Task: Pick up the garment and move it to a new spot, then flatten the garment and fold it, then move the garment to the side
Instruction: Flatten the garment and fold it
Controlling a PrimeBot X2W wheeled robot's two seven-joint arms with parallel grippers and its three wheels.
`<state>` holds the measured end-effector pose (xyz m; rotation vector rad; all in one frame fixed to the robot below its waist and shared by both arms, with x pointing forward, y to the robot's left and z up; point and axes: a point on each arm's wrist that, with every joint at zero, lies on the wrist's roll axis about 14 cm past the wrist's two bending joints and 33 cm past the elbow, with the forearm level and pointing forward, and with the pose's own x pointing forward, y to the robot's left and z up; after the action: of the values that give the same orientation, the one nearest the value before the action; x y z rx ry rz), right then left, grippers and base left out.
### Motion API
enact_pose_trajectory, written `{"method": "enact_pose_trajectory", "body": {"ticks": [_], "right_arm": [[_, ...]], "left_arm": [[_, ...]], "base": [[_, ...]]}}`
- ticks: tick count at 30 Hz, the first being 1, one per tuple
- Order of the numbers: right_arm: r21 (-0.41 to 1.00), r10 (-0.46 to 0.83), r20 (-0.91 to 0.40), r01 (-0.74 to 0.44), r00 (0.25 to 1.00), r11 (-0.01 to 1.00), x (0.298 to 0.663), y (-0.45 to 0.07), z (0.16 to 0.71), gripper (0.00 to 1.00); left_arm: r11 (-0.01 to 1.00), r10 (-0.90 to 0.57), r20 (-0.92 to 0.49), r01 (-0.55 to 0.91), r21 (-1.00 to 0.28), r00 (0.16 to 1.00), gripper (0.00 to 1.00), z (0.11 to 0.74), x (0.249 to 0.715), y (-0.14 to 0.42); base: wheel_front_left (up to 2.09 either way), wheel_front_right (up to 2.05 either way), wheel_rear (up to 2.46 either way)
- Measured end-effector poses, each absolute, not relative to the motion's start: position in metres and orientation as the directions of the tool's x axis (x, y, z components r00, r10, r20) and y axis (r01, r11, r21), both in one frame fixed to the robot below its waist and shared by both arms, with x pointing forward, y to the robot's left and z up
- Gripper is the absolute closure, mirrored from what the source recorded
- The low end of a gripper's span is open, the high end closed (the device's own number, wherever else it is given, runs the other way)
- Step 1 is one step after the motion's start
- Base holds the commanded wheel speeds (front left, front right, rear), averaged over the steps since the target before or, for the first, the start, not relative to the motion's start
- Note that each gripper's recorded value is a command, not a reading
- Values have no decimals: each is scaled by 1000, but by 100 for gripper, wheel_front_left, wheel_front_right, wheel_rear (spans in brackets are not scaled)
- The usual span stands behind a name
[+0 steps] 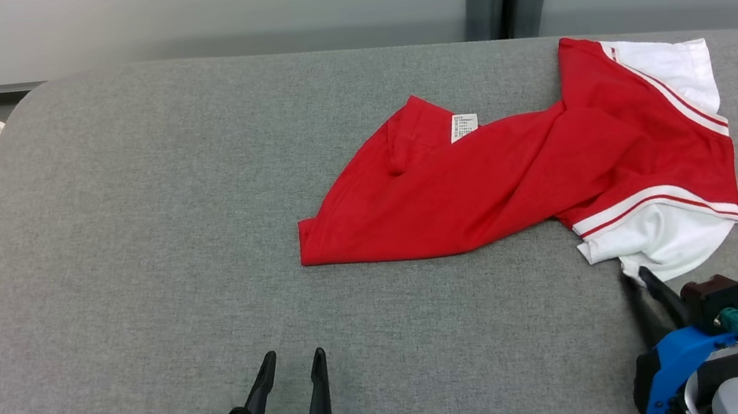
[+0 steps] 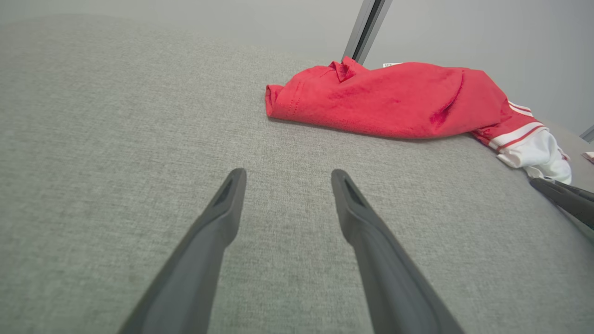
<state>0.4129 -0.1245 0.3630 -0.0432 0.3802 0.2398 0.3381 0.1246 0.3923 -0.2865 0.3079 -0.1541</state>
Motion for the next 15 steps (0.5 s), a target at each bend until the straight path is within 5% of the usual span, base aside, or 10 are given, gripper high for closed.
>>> {"method": "enact_pose_trajectory", "body": {"ticks": [6,15], "right_arm": [[-47,239,-344,-271,908,961,422,-122,373,100],[-168,217,-57,-223,975,960,414,-138,465,100]], "left_arm": [[948,-195,-269,110,-300,943,0,394,343,124],[947,-200,-258,119,-298,945,0,398,333,122]], "base": [[0,0,0],[0,0,0]]}}
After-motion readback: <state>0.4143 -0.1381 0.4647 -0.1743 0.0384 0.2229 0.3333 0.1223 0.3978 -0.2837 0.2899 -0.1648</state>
